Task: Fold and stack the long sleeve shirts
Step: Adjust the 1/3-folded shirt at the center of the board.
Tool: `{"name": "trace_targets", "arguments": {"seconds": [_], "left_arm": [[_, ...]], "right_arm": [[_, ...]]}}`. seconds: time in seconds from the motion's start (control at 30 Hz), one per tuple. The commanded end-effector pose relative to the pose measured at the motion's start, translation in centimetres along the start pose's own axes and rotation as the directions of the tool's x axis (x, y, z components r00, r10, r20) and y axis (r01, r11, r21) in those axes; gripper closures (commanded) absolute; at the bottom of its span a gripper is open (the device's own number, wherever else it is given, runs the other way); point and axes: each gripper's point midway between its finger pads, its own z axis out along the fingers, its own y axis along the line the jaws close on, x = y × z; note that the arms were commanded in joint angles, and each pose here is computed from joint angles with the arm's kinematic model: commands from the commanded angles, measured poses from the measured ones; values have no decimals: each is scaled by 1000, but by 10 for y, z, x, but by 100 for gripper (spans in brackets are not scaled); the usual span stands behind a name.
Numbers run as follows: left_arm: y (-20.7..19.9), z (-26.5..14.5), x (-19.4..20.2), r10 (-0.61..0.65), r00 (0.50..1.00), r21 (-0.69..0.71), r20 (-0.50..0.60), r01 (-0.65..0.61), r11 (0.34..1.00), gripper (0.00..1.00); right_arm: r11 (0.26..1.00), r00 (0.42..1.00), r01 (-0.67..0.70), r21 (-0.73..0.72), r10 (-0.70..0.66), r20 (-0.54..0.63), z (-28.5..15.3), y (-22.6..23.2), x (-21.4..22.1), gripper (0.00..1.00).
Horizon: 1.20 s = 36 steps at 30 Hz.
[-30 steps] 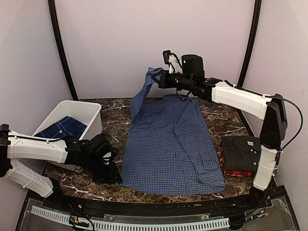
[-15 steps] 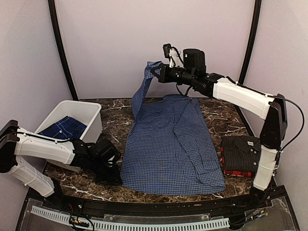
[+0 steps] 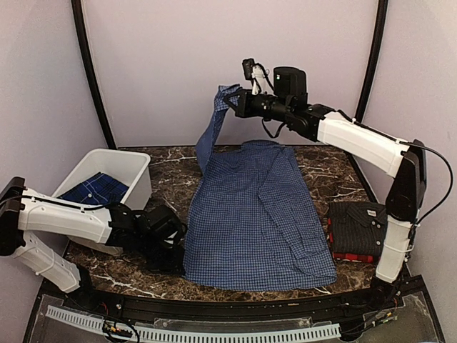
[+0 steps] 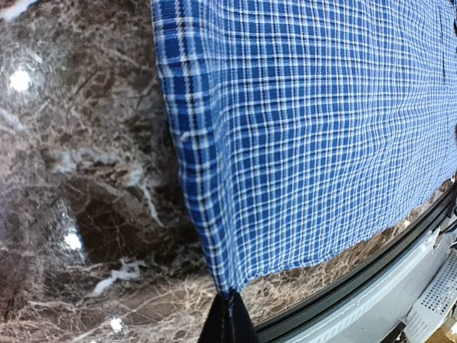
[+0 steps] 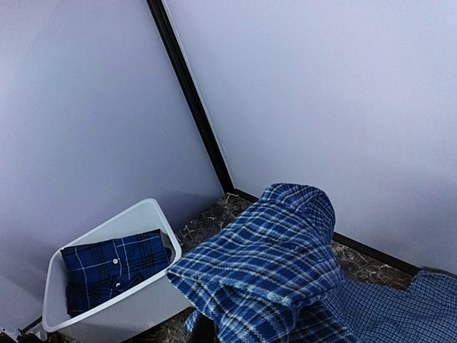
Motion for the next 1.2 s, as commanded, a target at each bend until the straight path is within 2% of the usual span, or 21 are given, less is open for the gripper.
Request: {"name": "trace_targets", "arguments": {"seconds": [0.0, 0.13, 0.23, 0.27, 0.37, 0.4, 0.43, 0.6, 0.7, 0.8, 0.9, 1.07, 1.17], "left_arm": [[-6, -9, 15, 47, 998, -3, -50, -47, 999, 100], [-13, -13, 19, 76, 995, 29, -66, -74, 997, 100], [-21, -18, 21, 108, 991, 70, -73, -103, 992, 100], [-22, -20, 20, 113, 991, 70, -68, -109, 992, 96], [-20, -30, 7, 108, 994, 10, -6, -108, 994, 84], [-20, -34, 3, 105, 994, -1, 12, -105, 994, 74], [-21, -39, -5, 97, 994, -15, 46, -96, 995, 70], [-16, -61, -39, 40, 990, -52, 135, -33, 998, 65], [-8, -78, -71, -8, 979, -33, 201, 15, 999, 65], [-17, -98, -106, 3, 963, 4, 270, -4, 1000, 65], [-13, -109, -147, 19, 943, -55, 332, -1, 998, 65], [-9, -144, -235, 36, 877, -96, 480, 12, 995, 62], [-10, -134, -278, 38, 865, -97, 500, 12, 995, 59]], "right_arm": [[997, 992, 56, -50, -50, 116, -15, 21, -45, 100], [996, 989, 67, -57, -59, 135, -17, 24, -50, 100], [994, 994, 43, -97, -33, 103, -10, 29, -42, 100], [992, 997, 32, -126, -22, 79, -8, 33, -34, 100], [987, 1000, -2, -163, 4, 12, -7, 46, -1, 100], [981, 1000, -26, -192, 23, -15, -9, 54, 14, 100], [972, 998, -54, -228, 44, -50, -10, 63, 31, 100], [952, 972, -154, -266, 97, -215, -28, 95, 122, 100], [948, 947, -217, -232, 147, -286, -48, 95, 168, 100], [949, 910, -266, -168, 189, -370, -66, 89, 216, 100], [956, 872, -281, -87, 216, -439, -83, 81, 258, 100], [957, 827, -289, -24, 237, -511, -110, 78, 301, 100], [958, 810, -286, -5, 239, -536, -117, 79, 314, 100]]}}
